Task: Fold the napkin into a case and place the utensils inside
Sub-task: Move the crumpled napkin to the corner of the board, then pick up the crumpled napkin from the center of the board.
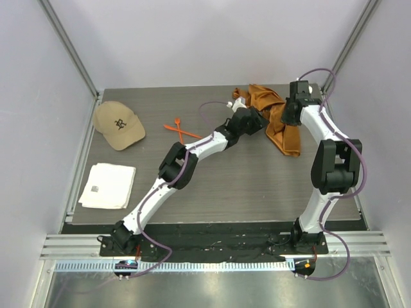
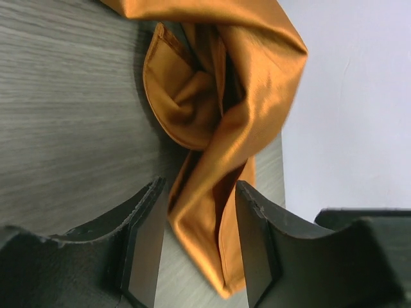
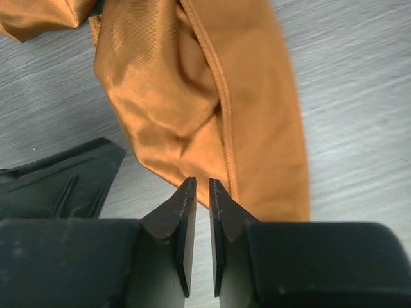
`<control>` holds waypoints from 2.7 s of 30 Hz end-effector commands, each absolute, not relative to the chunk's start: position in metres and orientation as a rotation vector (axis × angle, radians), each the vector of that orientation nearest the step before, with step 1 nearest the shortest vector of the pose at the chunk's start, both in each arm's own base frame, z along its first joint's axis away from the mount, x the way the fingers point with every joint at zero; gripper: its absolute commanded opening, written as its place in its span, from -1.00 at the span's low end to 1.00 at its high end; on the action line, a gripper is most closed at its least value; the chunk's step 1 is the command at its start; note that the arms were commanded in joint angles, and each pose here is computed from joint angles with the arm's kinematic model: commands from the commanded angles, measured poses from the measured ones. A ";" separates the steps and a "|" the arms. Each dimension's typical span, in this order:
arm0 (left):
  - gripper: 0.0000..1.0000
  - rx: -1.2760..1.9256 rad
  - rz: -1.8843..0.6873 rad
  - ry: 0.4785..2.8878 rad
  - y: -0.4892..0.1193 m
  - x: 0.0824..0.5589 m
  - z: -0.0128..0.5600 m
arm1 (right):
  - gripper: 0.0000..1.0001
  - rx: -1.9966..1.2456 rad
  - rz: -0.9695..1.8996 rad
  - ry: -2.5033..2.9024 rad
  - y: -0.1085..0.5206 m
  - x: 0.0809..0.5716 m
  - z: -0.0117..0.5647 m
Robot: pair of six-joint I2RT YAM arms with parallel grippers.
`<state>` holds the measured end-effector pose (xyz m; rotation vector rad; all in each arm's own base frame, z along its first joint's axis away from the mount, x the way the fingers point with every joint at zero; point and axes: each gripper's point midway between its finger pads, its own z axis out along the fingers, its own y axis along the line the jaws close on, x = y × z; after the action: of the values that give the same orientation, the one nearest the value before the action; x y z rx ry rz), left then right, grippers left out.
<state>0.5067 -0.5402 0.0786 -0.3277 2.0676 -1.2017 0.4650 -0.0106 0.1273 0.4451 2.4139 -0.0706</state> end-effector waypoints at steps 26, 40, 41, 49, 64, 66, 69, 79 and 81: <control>-0.25 -0.174 -1.107 2.041 -0.467 0.474 0.164 | -0.80 0.274 0.352 2.527 0.060 0.532 0.034; -0.16 0.002 -0.898 2.298 -0.437 0.435 0.108 | 0.00 0.282 0.435 2.468 0.086 0.440 0.103; -0.17 0.005 -0.887 2.323 -0.436 0.433 0.103 | 0.10 0.277 0.388 2.461 0.079 0.433 0.119; -0.10 0.075 -1.024 2.385 -0.466 0.422 0.080 | 0.33 0.409 -0.142 2.433 0.001 0.386 0.149; -0.21 0.013 -1.093 2.333 -0.499 0.437 0.051 | 0.27 0.448 -0.210 2.459 -0.017 0.352 0.126; -0.27 0.017 -1.098 2.337 -0.500 0.436 0.050 | 0.22 0.450 -0.217 2.482 -0.018 0.348 0.117; -0.31 0.012 -1.058 2.345 -0.493 0.436 0.046 | 0.13 0.417 -0.188 2.526 -0.012 0.344 0.104; -0.86 0.073 -1.043 2.307 -0.494 0.444 0.054 | -0.20 0.447 -0.210 2.666 -0.010 0.318 0.057; -1.00 0.090 -1.038 2.294 -0.494 0.444 0.059 | -0.14 0.449 -0.247 2.683 -0.014 0.315 0.052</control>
<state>0.4328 -0.4884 0.0355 0.0415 2.3717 -1.0296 0.3153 -0.0081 0.0571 0.4388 2.6830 -0.2005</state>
